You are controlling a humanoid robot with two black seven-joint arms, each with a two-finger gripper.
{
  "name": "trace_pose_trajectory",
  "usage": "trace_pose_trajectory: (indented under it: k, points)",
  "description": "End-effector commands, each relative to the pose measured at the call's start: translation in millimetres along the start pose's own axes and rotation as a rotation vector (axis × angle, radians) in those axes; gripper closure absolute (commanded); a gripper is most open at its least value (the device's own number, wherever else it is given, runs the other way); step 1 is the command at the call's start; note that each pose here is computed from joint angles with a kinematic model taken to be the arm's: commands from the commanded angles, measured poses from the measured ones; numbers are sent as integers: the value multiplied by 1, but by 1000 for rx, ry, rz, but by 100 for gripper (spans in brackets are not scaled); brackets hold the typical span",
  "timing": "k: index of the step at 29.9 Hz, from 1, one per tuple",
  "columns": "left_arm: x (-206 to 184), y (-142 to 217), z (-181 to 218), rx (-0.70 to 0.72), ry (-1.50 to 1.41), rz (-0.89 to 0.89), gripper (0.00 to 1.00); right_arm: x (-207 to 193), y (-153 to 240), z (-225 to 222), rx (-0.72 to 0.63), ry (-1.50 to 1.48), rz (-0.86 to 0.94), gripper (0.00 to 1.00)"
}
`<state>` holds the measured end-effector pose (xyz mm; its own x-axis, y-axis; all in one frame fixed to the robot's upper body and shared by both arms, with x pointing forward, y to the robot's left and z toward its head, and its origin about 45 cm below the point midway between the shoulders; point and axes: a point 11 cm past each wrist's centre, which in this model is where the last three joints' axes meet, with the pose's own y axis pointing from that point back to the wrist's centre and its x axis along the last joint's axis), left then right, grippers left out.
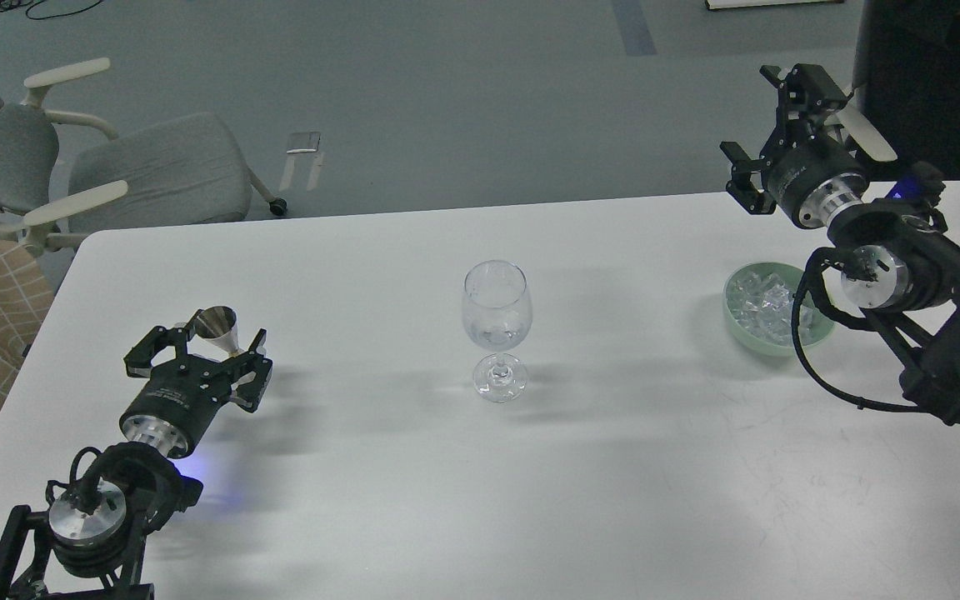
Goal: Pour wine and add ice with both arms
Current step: 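Lower the jigger onto the table and open the left gripper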
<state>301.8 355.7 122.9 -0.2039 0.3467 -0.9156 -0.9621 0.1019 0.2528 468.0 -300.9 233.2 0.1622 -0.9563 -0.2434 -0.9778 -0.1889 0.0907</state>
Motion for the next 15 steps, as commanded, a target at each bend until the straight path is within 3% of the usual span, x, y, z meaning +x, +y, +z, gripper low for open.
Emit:
trace_pose_trajectory:
  k: [1,10,15]
  points:
    - [4,4,3,1,-3,7,2,-1,0,-1,0,0,-2,0]
    - [31,35,14,-9,-27,52,2,1,0,-1,1,2,0,0]
    - [38,65,52,-54,-151,-1,2,1,0,-2,2,4,1,0]
